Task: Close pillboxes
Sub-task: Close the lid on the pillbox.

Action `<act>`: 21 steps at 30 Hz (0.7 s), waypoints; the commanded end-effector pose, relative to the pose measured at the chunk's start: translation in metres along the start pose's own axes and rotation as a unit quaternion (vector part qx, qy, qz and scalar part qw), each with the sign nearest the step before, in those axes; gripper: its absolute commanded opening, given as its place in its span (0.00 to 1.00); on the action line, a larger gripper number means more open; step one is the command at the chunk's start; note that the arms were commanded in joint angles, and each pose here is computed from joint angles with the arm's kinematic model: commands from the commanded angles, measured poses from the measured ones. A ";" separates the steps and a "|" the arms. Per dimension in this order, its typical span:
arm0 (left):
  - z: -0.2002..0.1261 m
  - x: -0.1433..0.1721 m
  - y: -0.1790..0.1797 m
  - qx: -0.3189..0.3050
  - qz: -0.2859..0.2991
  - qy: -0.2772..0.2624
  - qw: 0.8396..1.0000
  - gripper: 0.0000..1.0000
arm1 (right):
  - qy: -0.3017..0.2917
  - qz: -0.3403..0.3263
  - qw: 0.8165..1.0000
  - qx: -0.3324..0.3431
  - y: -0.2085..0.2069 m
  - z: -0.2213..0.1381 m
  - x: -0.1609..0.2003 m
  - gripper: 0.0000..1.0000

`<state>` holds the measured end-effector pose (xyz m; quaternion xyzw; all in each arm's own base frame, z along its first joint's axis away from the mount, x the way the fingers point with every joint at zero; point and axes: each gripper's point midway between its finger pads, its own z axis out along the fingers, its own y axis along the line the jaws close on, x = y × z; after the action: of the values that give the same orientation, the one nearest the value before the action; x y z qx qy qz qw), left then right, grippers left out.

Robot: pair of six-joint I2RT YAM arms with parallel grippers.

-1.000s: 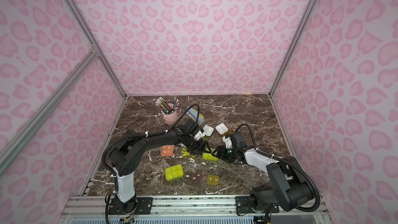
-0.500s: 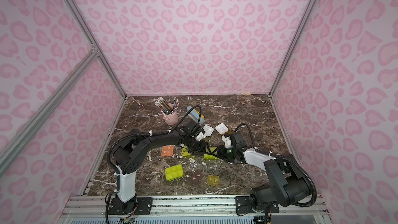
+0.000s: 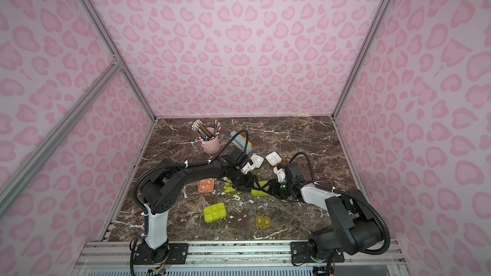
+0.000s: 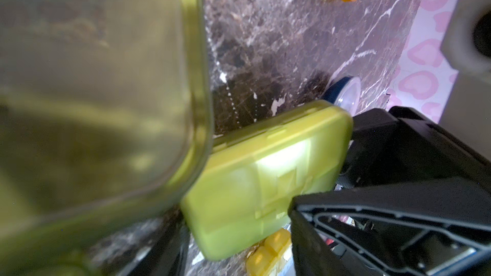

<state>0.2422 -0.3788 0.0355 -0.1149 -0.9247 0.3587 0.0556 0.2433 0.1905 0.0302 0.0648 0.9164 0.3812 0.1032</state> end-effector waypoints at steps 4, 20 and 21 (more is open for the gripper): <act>-0.004 -0.001 -0.010 0.014 0.016 -0.002 1.000 0.62 | 0.014 0.015 0.999 0.037 -0.018 0.000 0.013 0.49; -0.030 0.006 -0.020 0.006 0.032 -0.023 0.999 0.71 | -0.007 0.012 0.999 0.050 -0.015 -0.015 0.013 0.60; -0.033 0.007 -0.021 0.005 0.034 -0.025 0.999 0.71 | -0.010 0.010 0.998 0.054 -0.015 -0.018 0.012 0.61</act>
<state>0.2392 -0.3752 0.0691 -0.1291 -0.9184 0.3728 0.0278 0.2327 0.1778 0.0349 0.0755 0.9259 0.3530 0.1117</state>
